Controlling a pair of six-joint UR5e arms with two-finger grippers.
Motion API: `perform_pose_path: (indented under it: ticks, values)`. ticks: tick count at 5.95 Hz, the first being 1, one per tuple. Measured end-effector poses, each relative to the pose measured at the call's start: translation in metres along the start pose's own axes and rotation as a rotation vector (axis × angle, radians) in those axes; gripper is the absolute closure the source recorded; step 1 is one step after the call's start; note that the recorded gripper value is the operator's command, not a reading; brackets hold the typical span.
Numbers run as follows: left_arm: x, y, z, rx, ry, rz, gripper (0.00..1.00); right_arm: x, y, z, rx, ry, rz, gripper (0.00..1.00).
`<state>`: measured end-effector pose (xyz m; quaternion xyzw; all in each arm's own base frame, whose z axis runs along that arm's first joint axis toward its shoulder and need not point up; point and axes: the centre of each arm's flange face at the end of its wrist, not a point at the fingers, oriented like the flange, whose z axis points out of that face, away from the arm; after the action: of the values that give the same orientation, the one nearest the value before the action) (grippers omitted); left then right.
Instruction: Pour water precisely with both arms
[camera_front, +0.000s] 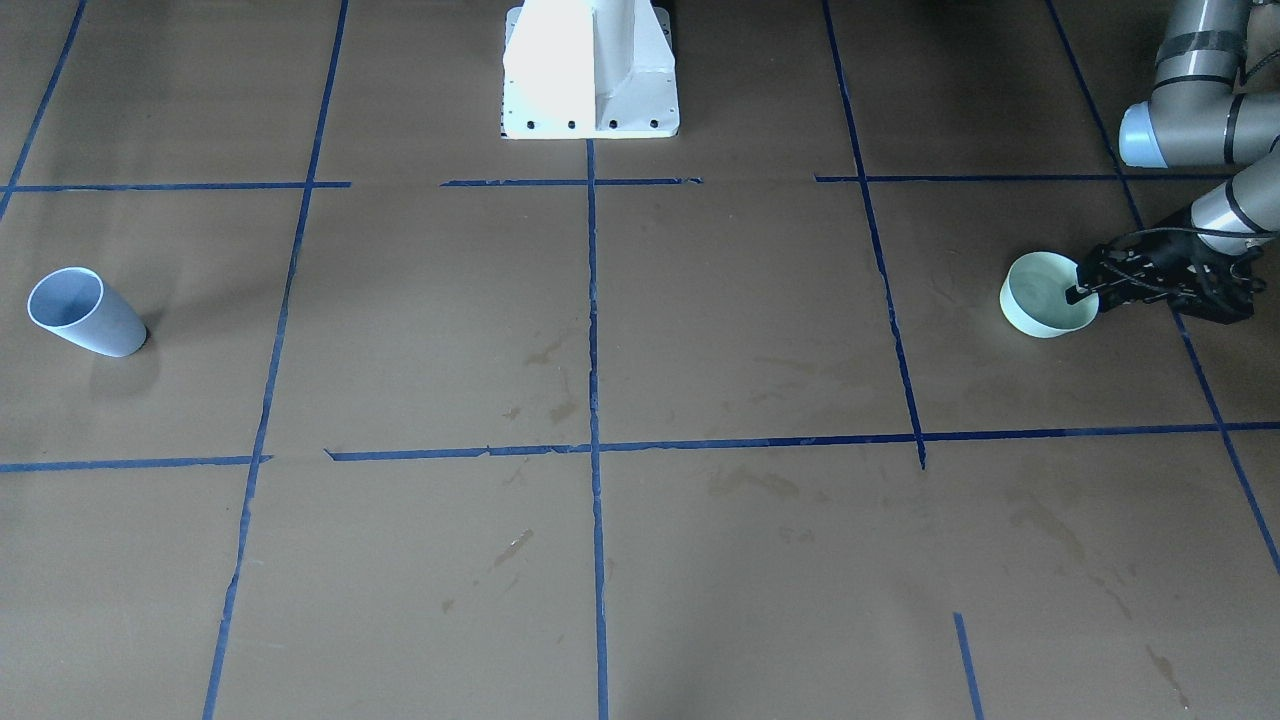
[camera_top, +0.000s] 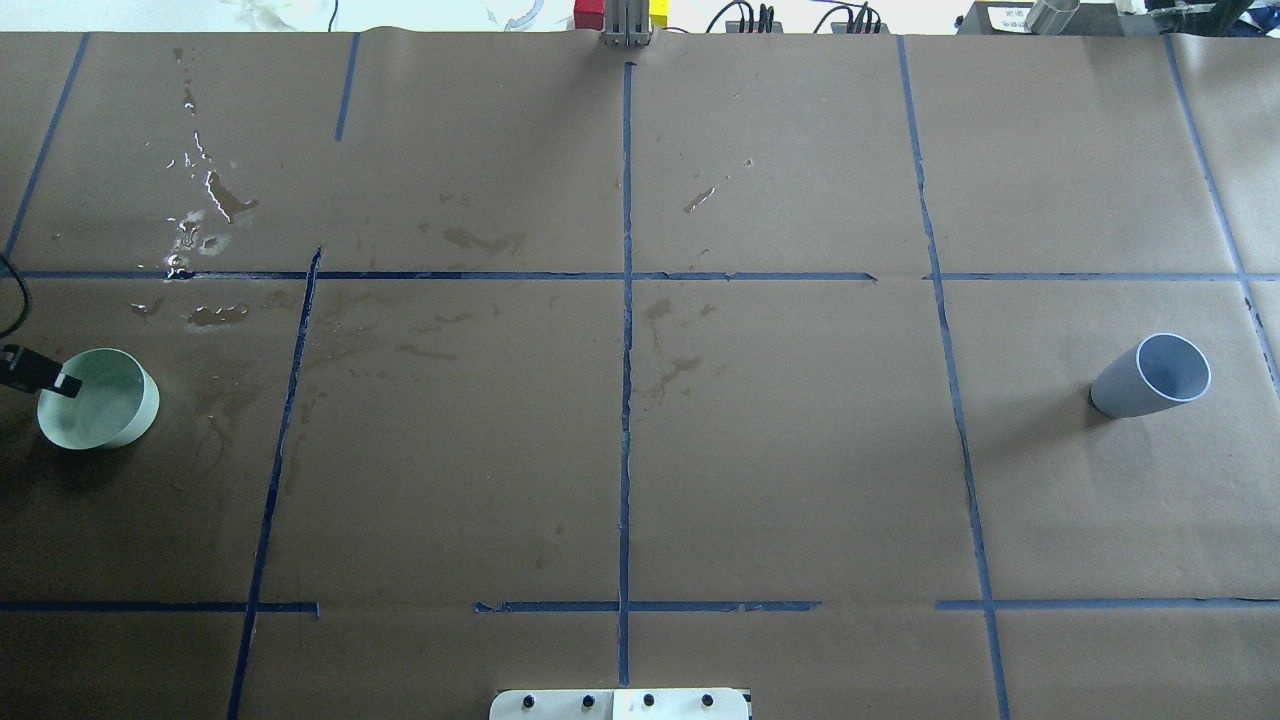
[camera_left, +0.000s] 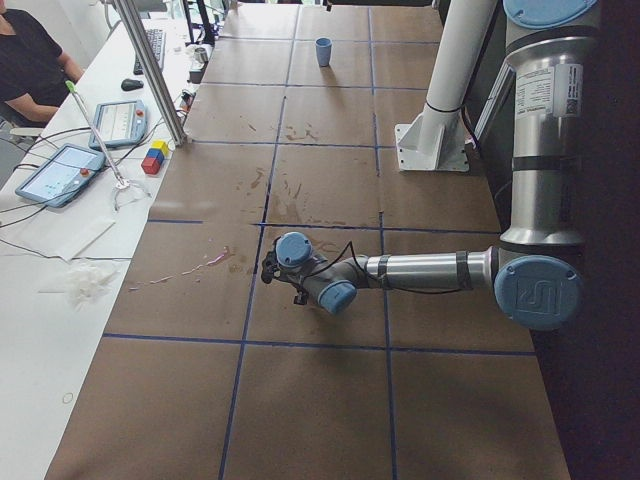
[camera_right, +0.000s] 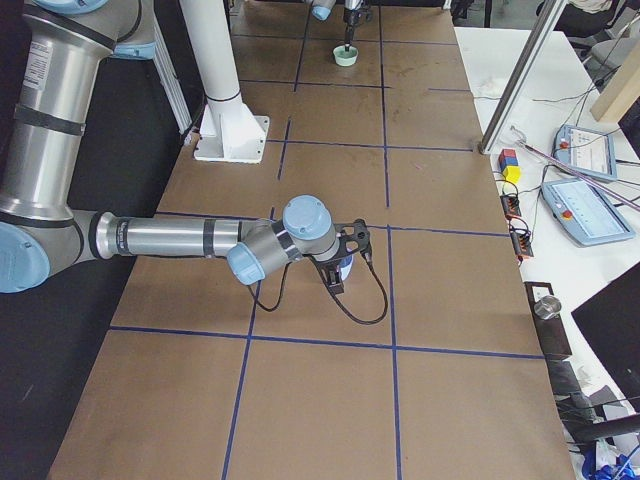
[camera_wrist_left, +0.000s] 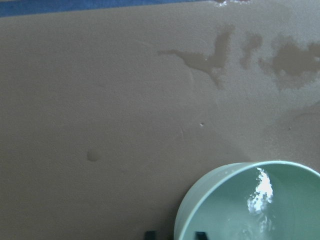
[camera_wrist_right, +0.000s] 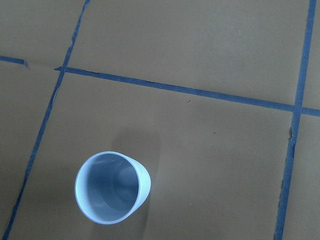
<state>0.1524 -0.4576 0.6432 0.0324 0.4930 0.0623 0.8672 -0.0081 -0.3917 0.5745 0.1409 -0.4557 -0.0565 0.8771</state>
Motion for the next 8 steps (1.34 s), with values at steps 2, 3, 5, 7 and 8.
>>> perform_pose_path:
  ticks: [2, 3, 5, 7, 8]
  values:
    - [-0.012, -0.013, -0.079, 0.138, 0.035, -0.031, 0.0, 0.005, 0.006, 0.004, -0.029, 0.019, 0.0, 0.0]
    - [-0.029, -0.003, -0.098, 0.183, 0.006, -0.017, 0.0, 0.013, 0.01, 0.007, -0.048, 0.049, -0.017, 0.0]
    - [-0.068, 0.019, -0.115, 0.194, -0.091, 0.019, 0.0, 0.036, 0.013, -0.001, -0.091, 0.11, -0.044, 0.0]
    - [-0.074, 0.016, -0.158, 0.135, -0.223, 0.038, 0.0, 0.042, 0.011, -0.007, -0.098, 0.121, -0.047, 0.0]
    - [-0.064, 0.02, -0.197, 0.078, -0.273, 0.031, 0.0, 0.043, 0.011, -0.009, -0.096, 0.122, -0.046, 0.0]
